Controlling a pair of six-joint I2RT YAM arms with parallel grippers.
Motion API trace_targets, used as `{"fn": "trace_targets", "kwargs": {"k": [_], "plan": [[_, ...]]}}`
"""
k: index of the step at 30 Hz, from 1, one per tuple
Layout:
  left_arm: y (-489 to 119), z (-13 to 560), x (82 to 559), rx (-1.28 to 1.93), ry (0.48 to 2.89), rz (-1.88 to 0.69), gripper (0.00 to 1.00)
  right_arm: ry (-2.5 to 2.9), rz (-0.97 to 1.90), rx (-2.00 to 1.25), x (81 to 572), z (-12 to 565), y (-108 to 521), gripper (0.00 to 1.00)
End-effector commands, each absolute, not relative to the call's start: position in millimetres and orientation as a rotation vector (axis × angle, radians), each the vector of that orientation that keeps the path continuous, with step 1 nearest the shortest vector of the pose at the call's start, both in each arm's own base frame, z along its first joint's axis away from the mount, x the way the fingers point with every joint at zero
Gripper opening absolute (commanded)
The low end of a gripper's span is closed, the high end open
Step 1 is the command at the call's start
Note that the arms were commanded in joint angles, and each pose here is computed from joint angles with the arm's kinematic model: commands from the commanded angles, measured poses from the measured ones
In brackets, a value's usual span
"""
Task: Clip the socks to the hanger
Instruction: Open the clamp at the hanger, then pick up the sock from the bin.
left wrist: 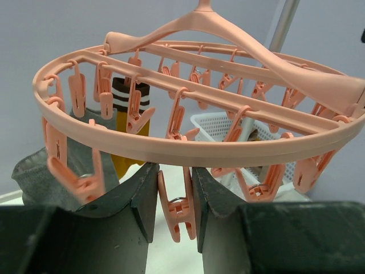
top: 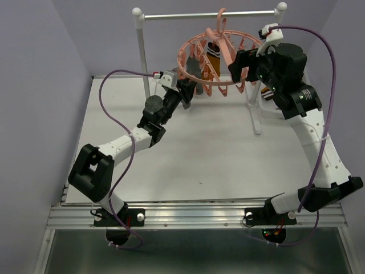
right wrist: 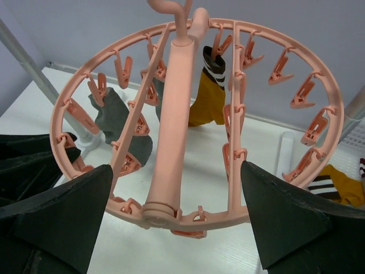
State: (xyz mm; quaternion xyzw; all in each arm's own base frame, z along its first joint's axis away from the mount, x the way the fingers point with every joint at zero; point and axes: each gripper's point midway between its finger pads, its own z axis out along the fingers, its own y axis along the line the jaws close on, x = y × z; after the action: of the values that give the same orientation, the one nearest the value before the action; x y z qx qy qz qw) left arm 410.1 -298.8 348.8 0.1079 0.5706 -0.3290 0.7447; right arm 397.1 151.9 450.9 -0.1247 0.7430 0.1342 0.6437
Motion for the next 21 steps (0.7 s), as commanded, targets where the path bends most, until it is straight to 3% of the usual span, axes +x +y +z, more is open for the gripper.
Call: {"fn": "trace_targets", "kwargs": {"k": [1,14,21], "plan": [[-299,380,409,0.212,1.174,-0.74,0.0,1.553,0.278,-0.185,374,499,131,1.0],[-300,375,409,0.216,1.18,-0.748,0.0,1.593,-0.228,0.556,337,406,-21,1.0],[-298,376,409,0.206,1.18,-0.738,0.0,1.791,-0.179,0.708,377,318,-77,1.0]]}}
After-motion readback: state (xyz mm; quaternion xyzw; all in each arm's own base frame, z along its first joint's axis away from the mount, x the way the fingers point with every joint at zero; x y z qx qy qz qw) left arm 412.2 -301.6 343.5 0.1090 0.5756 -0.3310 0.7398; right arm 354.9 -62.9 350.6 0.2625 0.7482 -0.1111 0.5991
